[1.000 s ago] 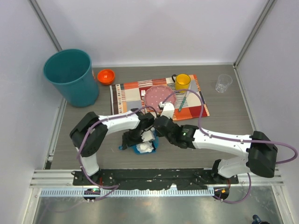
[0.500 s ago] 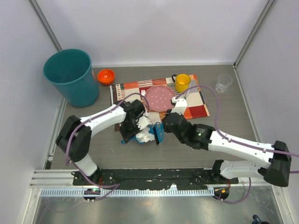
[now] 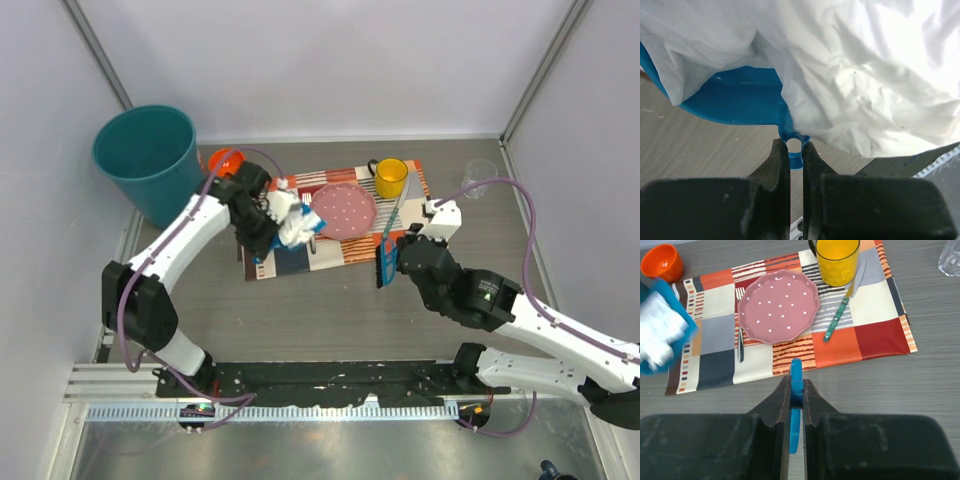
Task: Sweep away the paper scraps from the table
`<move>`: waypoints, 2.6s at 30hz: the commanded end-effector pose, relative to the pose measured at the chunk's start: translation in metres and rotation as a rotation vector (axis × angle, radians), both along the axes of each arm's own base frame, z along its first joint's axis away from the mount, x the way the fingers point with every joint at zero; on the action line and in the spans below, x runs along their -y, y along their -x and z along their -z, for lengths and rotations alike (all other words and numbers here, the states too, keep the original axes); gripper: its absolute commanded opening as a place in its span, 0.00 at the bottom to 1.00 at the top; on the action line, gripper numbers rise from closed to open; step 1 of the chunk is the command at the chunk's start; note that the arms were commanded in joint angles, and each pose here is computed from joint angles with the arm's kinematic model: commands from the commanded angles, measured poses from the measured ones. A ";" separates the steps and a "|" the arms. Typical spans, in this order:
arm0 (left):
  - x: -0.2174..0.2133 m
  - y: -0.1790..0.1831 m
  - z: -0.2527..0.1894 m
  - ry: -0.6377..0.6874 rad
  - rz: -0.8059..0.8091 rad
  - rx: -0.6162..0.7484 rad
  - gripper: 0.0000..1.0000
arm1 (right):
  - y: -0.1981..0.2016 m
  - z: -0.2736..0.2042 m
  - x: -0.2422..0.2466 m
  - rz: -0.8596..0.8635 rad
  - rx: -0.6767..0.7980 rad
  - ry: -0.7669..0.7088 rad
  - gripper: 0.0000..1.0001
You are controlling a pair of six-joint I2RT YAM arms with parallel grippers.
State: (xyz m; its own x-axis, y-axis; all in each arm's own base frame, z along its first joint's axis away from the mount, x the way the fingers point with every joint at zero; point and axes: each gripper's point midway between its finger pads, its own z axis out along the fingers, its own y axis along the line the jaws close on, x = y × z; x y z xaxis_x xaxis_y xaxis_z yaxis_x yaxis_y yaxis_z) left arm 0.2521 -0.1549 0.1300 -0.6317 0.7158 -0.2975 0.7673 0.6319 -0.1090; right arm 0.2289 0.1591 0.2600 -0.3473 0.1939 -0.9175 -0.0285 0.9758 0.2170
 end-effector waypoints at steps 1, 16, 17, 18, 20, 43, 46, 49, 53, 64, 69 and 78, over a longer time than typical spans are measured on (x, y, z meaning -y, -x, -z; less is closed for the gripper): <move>-0.014 -0.023 -0.049 0.122 -0.113 0.037 0.00 | -0.001 -0.012 0.013 0.047 0.026 0.010 0.01; -0.150 -0.138 -0.187 0.202 -0.568 0.349 0.00 | -0.002 -0.002 -0.003 -0.007 -0.018 0.045 0.01; -0.167 -0.144 -0.207 0.210 -0.616 0.414 0.00 | -0.002 -0.002 -0.003 -0.010 -0.020 0.045 0.01; -0.179 -0.148 -0.212 0.211 -0.651 0.433 0.00 | -0.002 -0.002 -0.002 -0.009 -0.021 0.048 0.01; -0.209 -0.154 -0.227 0.221 -0.749 0.490 0.00 | -0.001 -0.001 -0.002 -0.011 -0.024 0.049 0.01; -0.363 -0.136 -0.345 -1.514 -0.700 1.298 0.00 | -0.002 0.010 -0.021 -0.079 -0.056 0.055 0.01; -0.357 -0.139 -0.353 -1.618 -0.643 1.353 0.00 | -0.002 0.008 -0.020 -0.078 -0.049 0.048 0.01; -0.353 -0.142 -0.356 -1.675 -0.601 1.378 0.00 | -0.001 0.006 -0.019 -0.079 -0.045 0.048 0.01; -0.351 -0.145 -0.358 -1.696 -0.585 1.391 0.00 | -0.001 0.006 -0.018 -0.083 -0.045 0.049 0.01; -0.309 -0.135 -0.290 -0.987 -0.588 1.100 0.00 | -0.001 0.003 -0.017 -0.095 -0.028 0.075 0.01; -0.162 -0.076 -0.195 -0.291 -0.085 0.711 0.00 | -0.002 -0.001 -0.020 -0.121 -0.016 0.087 0.01; -0.088 0.018 -0.062 -0.105 0.187 0.281 0.00 | -0.005 -0.009 -0.026 -0.152 -0.005 0.121 0.01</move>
